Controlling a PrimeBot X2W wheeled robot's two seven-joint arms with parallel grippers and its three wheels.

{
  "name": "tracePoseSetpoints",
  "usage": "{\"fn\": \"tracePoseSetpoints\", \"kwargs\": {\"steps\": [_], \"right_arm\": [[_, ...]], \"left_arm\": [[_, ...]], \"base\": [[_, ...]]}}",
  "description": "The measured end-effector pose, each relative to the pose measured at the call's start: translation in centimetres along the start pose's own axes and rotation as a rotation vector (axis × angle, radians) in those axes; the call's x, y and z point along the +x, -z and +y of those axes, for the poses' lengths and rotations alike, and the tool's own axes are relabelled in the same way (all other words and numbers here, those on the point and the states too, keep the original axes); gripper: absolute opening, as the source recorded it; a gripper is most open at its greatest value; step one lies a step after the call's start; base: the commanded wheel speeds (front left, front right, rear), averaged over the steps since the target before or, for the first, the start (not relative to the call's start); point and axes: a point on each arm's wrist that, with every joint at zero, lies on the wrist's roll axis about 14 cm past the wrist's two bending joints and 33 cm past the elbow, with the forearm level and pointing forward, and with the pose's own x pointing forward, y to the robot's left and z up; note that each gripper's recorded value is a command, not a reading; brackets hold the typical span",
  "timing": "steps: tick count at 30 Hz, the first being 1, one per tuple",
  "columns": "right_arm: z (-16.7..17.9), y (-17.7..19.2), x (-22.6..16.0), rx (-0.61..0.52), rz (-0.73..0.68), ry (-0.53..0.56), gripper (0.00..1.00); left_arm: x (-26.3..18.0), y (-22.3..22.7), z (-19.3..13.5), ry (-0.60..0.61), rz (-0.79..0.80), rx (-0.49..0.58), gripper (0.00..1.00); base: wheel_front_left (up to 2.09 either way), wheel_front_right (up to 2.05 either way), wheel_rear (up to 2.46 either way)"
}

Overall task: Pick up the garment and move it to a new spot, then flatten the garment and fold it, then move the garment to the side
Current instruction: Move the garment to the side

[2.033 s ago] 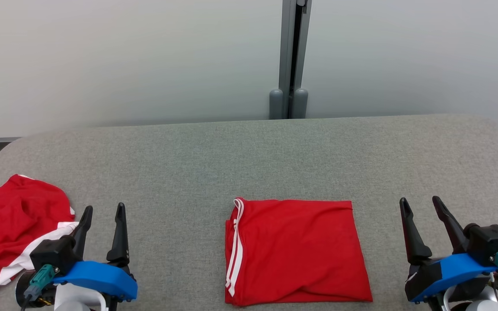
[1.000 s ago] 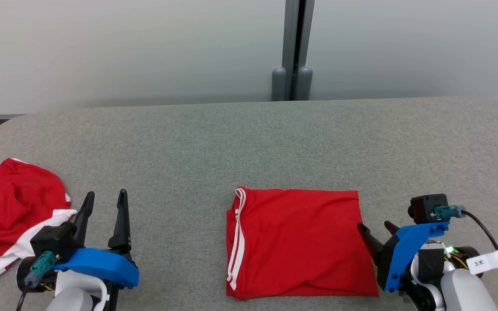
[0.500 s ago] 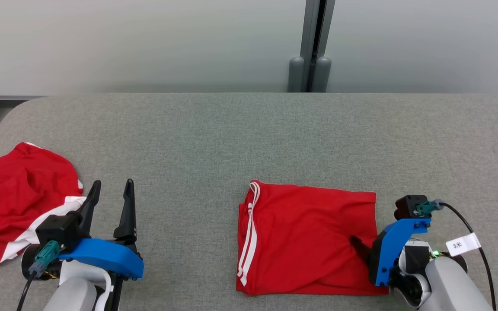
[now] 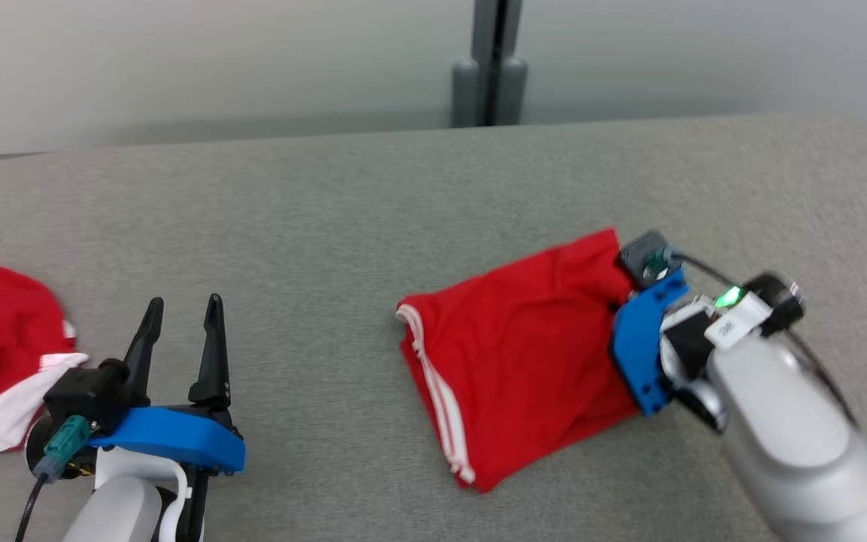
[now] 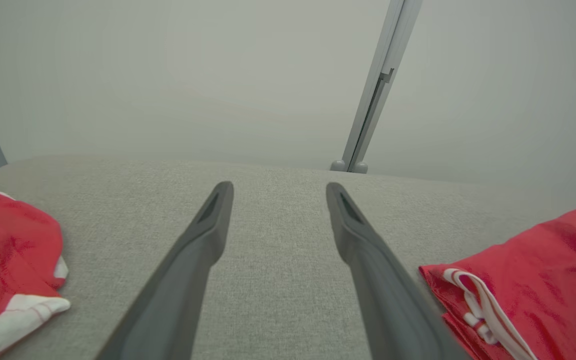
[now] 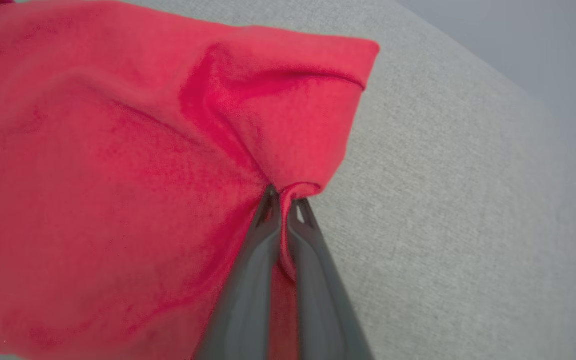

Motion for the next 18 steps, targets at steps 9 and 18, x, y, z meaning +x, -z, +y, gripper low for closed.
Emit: {"fn": "tracePoseSetpoints", "kwargs": {"steps": [9, 18], "right_arm": [[-13.2, 0.0, -2.6, -0.104, 0.049, 0.232, 0.00], [-25.0, 5.1, -6.9, -0.142, 0.173, 0.489, 0.00]], "left_arm": [[4.6, 1.9, -3.5, 0.115, 0.022, -0.006, 1.00], [10.2, 4.5, -7.1, 0.244, 0.044, -0.009, 1.00]], "base": [[0.00, 0.00, 0.00], [0.00, 0.00, 0.00]]}}
